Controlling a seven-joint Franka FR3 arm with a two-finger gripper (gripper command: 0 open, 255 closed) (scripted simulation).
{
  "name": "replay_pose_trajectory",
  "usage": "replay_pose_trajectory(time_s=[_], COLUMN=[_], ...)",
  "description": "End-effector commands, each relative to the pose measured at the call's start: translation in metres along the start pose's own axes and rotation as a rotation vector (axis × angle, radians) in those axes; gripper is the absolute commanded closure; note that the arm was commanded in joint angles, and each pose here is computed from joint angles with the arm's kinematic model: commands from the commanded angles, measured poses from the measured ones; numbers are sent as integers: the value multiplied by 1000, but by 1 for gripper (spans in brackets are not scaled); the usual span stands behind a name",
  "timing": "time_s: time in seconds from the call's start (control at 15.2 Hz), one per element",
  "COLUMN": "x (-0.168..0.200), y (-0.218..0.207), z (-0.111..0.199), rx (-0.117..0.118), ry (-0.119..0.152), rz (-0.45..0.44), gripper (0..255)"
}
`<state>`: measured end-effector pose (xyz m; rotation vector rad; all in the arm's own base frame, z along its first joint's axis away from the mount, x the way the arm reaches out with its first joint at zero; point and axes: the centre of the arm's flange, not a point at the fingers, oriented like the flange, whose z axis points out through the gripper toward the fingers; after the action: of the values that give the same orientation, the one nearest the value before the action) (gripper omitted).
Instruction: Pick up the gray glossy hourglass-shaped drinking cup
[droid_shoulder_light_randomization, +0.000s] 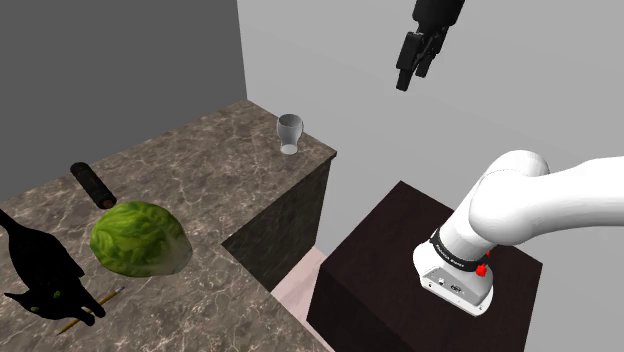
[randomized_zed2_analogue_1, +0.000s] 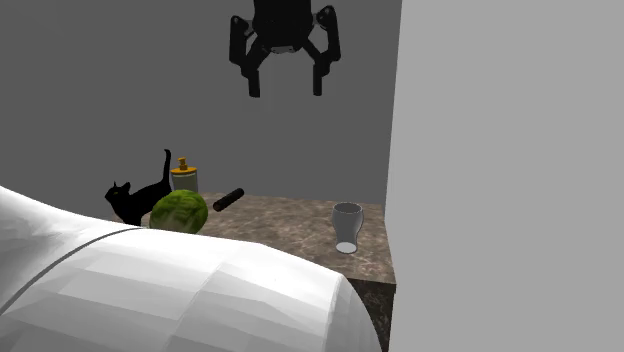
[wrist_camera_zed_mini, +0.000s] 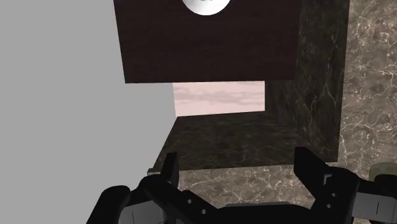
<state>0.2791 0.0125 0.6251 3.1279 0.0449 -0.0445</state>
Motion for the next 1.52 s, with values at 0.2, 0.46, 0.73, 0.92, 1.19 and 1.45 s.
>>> replay_pose_trajectory(time_s=[0.2,0.46,0.73,0.92,1.19,1.45], x=[31,72,113,144,185,227], y=[2,6,9,11,14,18], z=[24,56,88,112,143,174], rx=[8,18,29,36,47,57], ry=[5,11,18,23,29,36], rz=[6,14,23,29,37,45], gripper=[0,0,0,0,0,0])
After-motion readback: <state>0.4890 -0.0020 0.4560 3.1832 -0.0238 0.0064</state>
